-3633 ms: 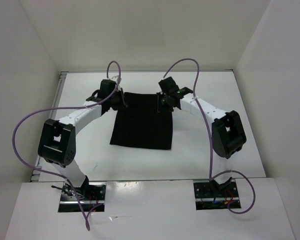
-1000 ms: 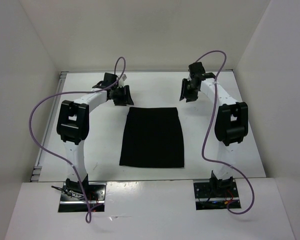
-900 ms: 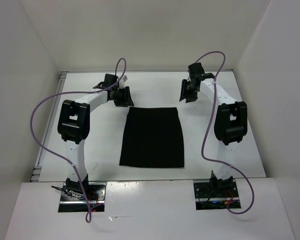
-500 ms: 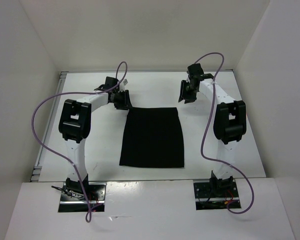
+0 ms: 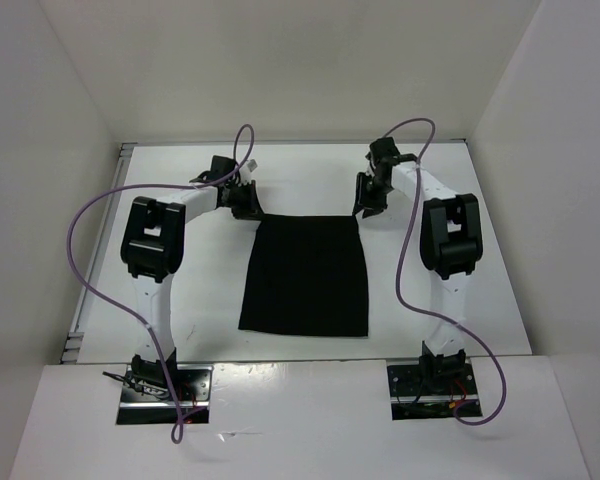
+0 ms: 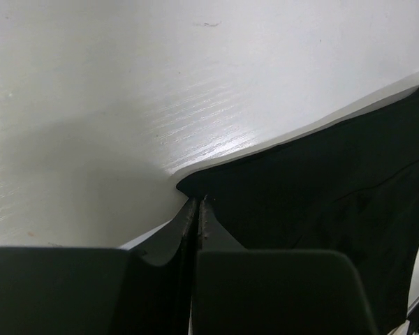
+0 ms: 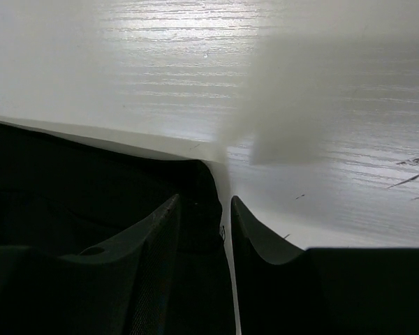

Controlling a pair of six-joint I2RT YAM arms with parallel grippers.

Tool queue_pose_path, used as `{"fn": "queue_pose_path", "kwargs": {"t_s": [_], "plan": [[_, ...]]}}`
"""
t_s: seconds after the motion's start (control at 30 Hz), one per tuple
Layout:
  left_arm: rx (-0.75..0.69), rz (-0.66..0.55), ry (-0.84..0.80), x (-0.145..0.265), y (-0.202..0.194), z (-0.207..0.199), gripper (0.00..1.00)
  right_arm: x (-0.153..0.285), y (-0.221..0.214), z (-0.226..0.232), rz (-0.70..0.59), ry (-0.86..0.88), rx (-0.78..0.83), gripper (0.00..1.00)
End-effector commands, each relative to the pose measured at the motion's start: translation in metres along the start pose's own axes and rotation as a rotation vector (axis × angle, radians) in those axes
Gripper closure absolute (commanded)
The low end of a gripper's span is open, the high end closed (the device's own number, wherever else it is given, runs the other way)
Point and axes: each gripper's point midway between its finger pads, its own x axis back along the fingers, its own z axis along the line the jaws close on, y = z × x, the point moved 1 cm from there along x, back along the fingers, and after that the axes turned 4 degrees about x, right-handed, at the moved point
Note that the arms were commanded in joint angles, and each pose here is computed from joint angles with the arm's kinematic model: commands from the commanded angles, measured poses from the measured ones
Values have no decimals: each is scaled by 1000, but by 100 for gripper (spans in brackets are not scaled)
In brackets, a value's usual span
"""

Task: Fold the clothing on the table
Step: Fold the skirt

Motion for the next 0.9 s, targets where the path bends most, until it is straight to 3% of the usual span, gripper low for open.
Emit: {"fn": "queue_pose_path", "kwargs": {"t_s": [0.0, 0.17, 0.37, 0.53, 0.67, 0.87], "plan": [[10, 44, 4, -12, -11, 10, 100, 3, 18, 7, -53, 38, 35, 60], [21, 50, 2, -13, -12, 14, 100, -14, 5, 6, 3, 63, 34, 60], [28, 44, 5, -11, -10, 18, 100, -30, -2, 6, 47, 81, 25, 69], [35, 39, -10, -14, -4, 15, 100, -35, -4, 7, 61, 99, 22, 100], [32, -7, -54, -19, 28, 6, 100, -21, 36, 7, -48, 40, 34, 100], [-29, -141, -107, -3, 106, -32, 100, 20, 108, 18, -237, -4, 50, 100]]}}
